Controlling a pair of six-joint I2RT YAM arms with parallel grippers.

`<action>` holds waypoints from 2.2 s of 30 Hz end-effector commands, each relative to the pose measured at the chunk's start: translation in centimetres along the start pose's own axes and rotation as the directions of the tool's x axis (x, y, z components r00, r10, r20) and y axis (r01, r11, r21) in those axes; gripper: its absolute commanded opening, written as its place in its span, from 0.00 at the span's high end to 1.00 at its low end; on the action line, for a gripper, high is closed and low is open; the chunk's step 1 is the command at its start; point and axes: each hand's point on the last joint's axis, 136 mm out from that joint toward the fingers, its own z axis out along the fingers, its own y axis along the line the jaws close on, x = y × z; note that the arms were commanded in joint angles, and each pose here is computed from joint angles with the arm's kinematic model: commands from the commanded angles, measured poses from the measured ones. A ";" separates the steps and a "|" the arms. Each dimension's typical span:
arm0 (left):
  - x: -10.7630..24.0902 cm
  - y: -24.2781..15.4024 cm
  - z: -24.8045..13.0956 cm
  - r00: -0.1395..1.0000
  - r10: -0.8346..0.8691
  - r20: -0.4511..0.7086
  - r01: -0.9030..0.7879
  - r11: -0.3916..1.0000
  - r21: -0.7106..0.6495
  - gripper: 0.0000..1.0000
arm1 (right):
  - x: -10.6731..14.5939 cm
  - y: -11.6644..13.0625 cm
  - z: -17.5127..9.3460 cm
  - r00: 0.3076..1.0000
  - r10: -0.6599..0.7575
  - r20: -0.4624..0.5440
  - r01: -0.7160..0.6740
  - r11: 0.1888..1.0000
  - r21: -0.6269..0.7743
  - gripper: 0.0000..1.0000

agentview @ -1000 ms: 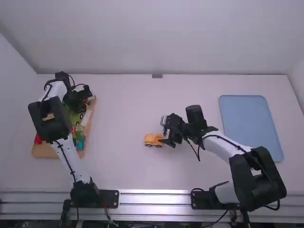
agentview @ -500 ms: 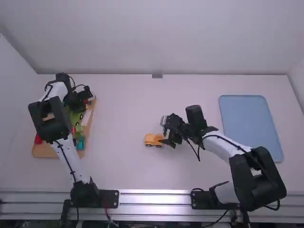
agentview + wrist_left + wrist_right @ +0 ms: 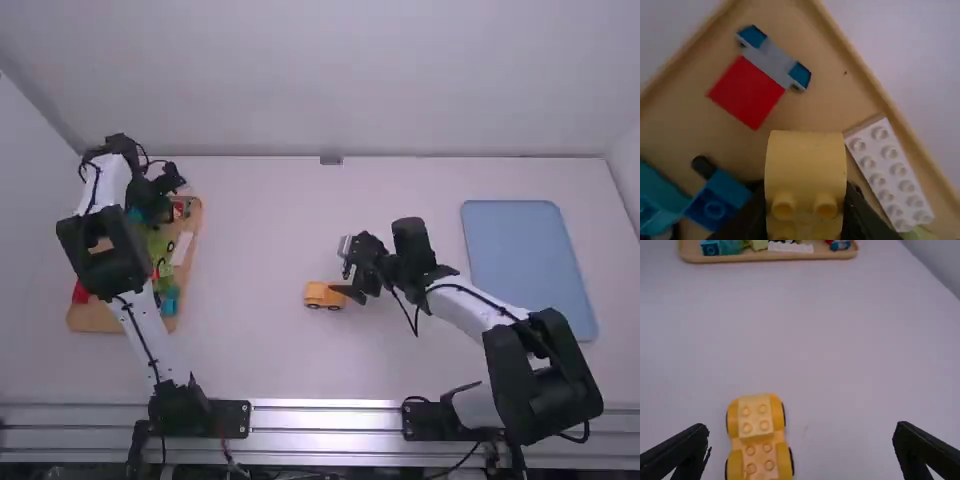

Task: Assemble lego blocks to make yellow taxi

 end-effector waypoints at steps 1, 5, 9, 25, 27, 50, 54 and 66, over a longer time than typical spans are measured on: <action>-2.1 -0.1 -2.8 0.994 -0.063 0.094 0.062 0.998 0.008 0.79 | -1.4 -0.6 -0.4 0.999 0.015 0.040 -0.015 1.000 0.021 0.01; -2.4 0.0 -4.7 0.989 -0.093 0.111 0.095 0.995 -0.014 0.86 | -2.5 -1.0 -0.5 0.996 -0.026 0.082 0.023 0.999 0.034 0.01; -3.6 -1.9 -4.9 0.989 -0.066 0.132 0.064 0.998 0.021 0.94 | -3.4 -1.1 -0.5 0.992 -0.054 0.115 0.051 0.998 0.032 0.01; -8.5 -14.7 -6.5 0.928 0.309 0.209 -0.305 0.951 -0.055 0.98 | -6.3 -0.9 -1.0 0.968 -0.085 0.236 0.085 0.996 0.011 0.01; -9.6 -16.9 -6.9 0.908 0.354 0.223 -0.353 0.934 -0.046 0.98 | -6.6 -1.1 -1.1 0.964 -0.086 0.250 0.085 0.996 0.017 0.01; -18.9 -35.8 -6.3 0.779 0.503 0.376 -0.576 0.810 0.112 0.98 | -6.5 -3.7 -13.0 0.941 0.163 0.296 -0.227 0.954 0.195 0.02; -19.6 -38.2 -5.3 0.769 0.530 0.358 -0.599 0.793 0.111 0.98 | -6.7 -2.9 -16.2 0.936 0.193 0.295 -0.301 0.872 0.385 0.02; -20.2 -44.7 0.3 0.753 0.582 0.309 -0.648 0.738 0.188 0.98 | -5.6 1.7 -21.6 0.903 0.159 0.399 -0.380 0.729 0.570 0.01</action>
